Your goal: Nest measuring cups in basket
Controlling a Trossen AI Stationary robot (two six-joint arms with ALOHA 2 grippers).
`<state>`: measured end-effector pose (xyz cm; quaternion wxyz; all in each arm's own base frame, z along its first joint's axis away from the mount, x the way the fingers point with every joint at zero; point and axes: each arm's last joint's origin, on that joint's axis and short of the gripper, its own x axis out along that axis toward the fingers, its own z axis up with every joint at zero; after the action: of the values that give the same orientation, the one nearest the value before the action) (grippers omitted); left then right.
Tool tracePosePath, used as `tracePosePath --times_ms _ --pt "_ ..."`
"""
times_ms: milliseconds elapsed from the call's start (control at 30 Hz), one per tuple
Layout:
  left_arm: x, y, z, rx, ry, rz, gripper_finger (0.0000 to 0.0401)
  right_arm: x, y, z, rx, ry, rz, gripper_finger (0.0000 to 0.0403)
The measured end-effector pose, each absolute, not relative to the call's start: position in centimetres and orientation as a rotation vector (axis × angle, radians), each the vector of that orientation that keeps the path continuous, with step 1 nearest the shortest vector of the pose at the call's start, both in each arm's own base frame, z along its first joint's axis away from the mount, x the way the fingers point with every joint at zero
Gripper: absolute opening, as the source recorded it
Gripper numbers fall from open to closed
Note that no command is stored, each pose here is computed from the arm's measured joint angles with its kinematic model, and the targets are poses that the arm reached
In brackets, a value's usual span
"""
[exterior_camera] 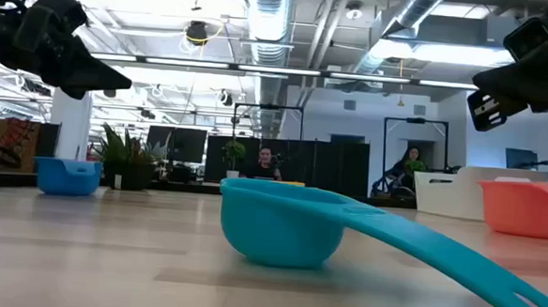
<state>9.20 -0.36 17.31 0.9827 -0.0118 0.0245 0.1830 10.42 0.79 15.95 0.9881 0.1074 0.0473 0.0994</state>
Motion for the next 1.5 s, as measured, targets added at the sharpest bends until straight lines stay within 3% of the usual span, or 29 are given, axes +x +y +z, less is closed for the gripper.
tracePosePath --times_ms 1500 --pt "9.2 -0.36 17.31 -0.024 0.049 0.368 0.0002 10.42 0.79 15.95 0.216 0.095 0.199 0.0036"
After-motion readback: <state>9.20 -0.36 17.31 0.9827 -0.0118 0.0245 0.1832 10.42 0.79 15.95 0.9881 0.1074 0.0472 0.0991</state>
